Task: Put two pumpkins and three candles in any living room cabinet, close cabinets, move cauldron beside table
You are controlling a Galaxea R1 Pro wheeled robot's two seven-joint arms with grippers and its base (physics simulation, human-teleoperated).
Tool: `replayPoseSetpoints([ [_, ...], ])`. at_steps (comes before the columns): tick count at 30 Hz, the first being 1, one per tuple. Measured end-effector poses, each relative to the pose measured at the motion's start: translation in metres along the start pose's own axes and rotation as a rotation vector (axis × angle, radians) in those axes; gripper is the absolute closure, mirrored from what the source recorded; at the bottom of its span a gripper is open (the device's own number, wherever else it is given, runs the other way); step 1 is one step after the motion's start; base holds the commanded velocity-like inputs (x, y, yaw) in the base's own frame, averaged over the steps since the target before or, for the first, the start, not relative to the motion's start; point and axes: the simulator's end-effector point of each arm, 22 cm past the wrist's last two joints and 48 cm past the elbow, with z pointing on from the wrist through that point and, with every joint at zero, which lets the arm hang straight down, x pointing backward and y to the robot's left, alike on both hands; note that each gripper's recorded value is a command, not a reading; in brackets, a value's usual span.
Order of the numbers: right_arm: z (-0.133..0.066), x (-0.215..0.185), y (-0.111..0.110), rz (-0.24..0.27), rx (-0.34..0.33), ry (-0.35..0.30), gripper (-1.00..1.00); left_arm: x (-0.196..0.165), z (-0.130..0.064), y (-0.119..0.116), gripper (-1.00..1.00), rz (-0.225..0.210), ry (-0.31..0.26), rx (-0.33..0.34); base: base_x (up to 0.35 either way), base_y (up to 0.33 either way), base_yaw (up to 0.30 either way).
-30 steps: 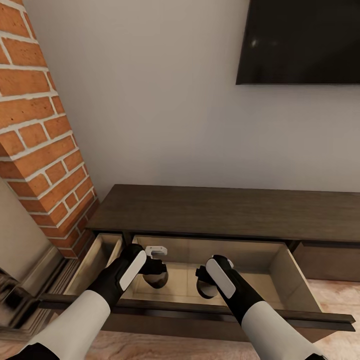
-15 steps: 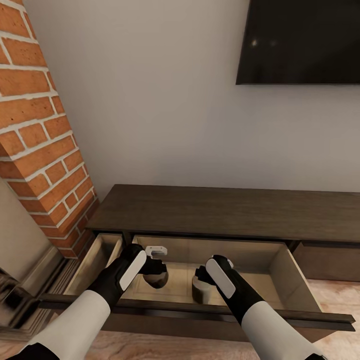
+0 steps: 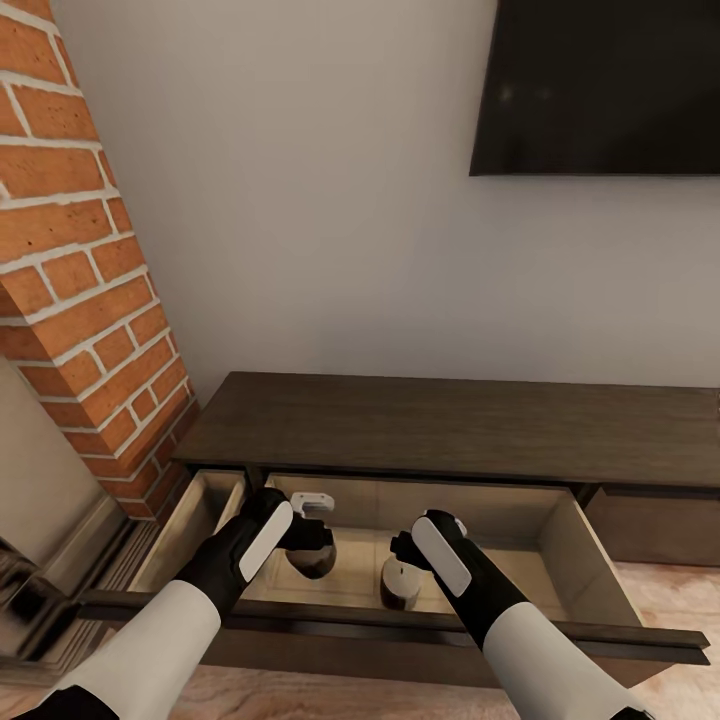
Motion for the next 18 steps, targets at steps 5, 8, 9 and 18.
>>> replayPoseSetpoints([
  [5,0.0,0.0,0.0,0.0,-0.001,0.0,-1.0,0.003,0.001,0.001,-1.0,0.0,0.01,-0.002,0.0,0.0,0.0],
  [8,-0.001,-0.002,0.001,0.0,-0.004,-0.004,-1.0,0.004,0.002,0.0,-1.0,0.001,0.014,-0.001,0.0,0.0,0.0],
  [9,-0.002,-0.002,0.002,0.0,-0.005,-0.006,-1.0,0.004,0.002,0.0,-1.0,0.0,0.015,0.001,0.0,0.0,0.0],
  [18,-0.036,-0.041,0.028,0.004,-0.089,-0.119,-1.0,0.008,0.003,-0.003,-1.0,0.001,0.027,0.011,0.0,0.0,0.0],
])
